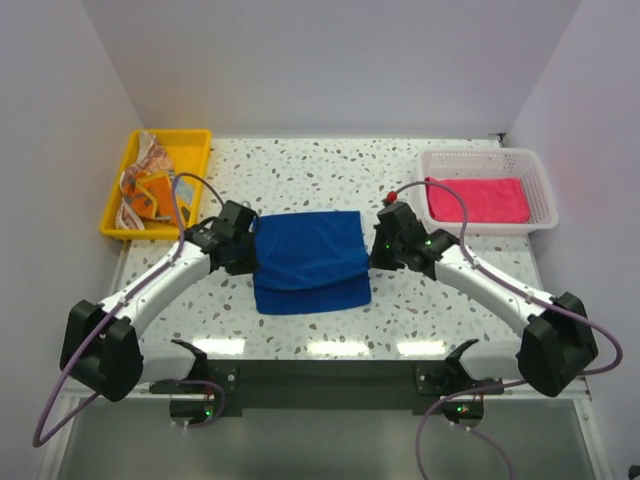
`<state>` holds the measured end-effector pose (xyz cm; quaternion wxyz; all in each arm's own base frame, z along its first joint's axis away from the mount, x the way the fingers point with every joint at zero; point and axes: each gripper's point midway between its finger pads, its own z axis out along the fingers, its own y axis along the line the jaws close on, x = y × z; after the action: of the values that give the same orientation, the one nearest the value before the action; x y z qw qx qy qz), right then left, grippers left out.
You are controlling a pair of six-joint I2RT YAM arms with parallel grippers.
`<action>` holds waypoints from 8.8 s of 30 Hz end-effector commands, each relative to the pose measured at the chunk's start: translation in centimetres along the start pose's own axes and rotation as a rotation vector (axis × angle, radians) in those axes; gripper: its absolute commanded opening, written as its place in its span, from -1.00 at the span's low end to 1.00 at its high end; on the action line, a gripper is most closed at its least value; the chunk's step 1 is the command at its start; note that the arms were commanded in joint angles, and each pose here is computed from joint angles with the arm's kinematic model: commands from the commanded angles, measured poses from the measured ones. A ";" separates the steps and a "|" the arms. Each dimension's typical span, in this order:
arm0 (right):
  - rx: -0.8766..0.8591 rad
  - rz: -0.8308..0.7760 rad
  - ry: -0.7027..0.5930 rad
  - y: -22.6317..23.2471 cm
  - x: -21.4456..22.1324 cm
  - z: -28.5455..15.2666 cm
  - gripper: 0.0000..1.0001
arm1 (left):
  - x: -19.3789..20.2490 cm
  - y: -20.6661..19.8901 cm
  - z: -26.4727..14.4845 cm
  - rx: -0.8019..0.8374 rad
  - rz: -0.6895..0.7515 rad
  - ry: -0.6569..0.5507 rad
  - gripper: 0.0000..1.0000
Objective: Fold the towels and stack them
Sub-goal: Fold the towel
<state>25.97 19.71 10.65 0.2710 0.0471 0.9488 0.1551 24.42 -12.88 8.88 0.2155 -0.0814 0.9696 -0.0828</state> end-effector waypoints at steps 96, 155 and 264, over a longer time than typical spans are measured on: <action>-0.012 -0.163 0.037 -0.8 -9.0 13.6 -0.58 | -8.4 -1.1 11.6 0.023 0.106 0.030 -0.35; -0.370 -1.003 0.513 -2.5 -7.2 15.7 -0.59 | -13.2 -0.9 12.3 0.350 0.915 0.124 0.61; 0.141 -0.760 0.102 -4.5 -9.9 5.2 -1.00 | -6.8 -0.9 4.4 0.049 0.553 -0.101 -1.00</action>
<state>37.59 16.53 8.45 0.2461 -0.3335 0.9101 -0.0003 33.53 -13.50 7.59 0.2792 0.2080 0.9365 -0.0407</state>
